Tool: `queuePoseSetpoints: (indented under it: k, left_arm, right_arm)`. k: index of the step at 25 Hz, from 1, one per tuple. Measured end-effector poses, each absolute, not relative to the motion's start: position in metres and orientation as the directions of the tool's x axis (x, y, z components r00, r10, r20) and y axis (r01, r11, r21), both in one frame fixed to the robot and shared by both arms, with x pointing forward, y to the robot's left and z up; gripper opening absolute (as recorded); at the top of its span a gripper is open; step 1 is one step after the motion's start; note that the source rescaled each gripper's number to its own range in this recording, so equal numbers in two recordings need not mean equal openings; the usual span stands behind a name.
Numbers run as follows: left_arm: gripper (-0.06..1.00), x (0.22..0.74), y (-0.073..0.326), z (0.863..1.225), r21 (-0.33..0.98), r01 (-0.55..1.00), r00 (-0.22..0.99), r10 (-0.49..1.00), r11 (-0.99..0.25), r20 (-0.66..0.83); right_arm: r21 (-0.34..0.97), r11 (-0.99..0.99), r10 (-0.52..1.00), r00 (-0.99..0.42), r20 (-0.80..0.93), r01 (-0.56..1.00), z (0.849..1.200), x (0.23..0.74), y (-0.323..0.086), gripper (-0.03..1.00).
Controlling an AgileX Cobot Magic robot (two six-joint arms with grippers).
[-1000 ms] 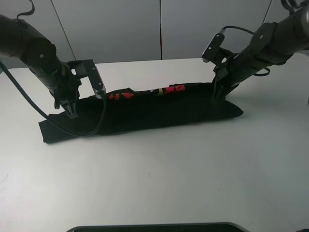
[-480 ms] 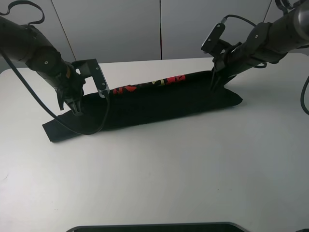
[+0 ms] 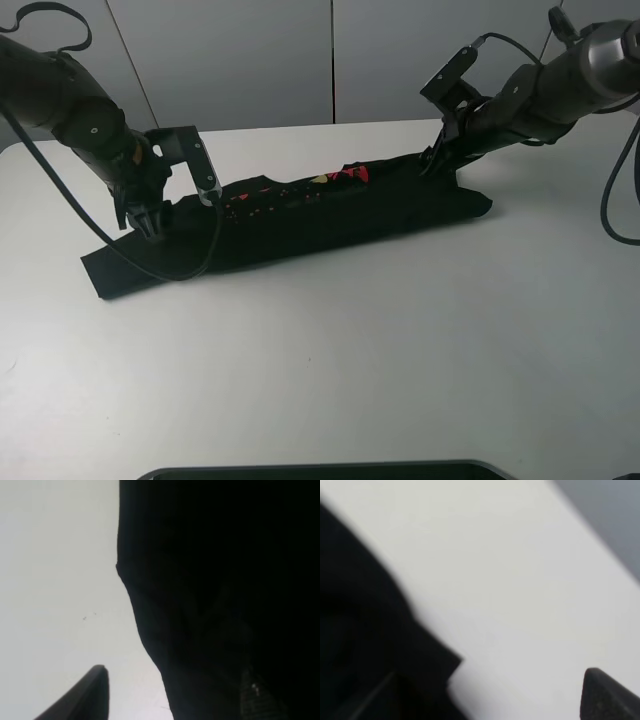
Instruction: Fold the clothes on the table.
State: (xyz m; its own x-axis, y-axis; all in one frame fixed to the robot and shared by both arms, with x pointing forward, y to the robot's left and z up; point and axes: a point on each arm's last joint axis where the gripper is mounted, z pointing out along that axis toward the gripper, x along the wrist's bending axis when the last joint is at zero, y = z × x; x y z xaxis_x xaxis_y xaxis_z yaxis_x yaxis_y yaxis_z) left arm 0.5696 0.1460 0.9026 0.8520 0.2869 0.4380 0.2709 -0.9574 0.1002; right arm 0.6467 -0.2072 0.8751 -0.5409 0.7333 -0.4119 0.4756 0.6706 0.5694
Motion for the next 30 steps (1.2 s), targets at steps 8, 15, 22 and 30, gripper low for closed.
queuePoseSetpoints:
  k: [8, 15, 22, 30]
  left_arm:
    - [0.84, 0.565, 0.155, 0.901, 0.051, 0.429, 0.814, 0.41, -0.902, 0.413]
    - [0.84, 0.56, 0.156, 0.899, 0.064, 0.513, 0.788, 0.499, -0.856, 0.361]
    - [0.84, 0.56, 0.154, 0.899, 0.082, 0.521, 0.782, 0.514, -0.85, 0.352]
    - [0.84, 0.561, 0.152, 0.899, 0.112, 0.519, 0.779, 0.523, -0.847, 0.347]
  right_arm:
    - [0.701, 0.398, 0.89, -0.435, -0.137, 0.592, 0.944, 0.634, -0.21, 0.8]
    - [0.551, 0.248, 0.911, -0.386, 0.149, 0.797, 0.925, 0.619, -0.228, 0.8]
    - [0.435, 0.242, 0.913, -0.356, 0.201, 0.867, 0.885, 0.616, -0.232, 0.8]
    - [0.373, 0.222, 0.917, -0.324, 0.235, 0.901, 0.854, 0.618, -0.231, 0.79]
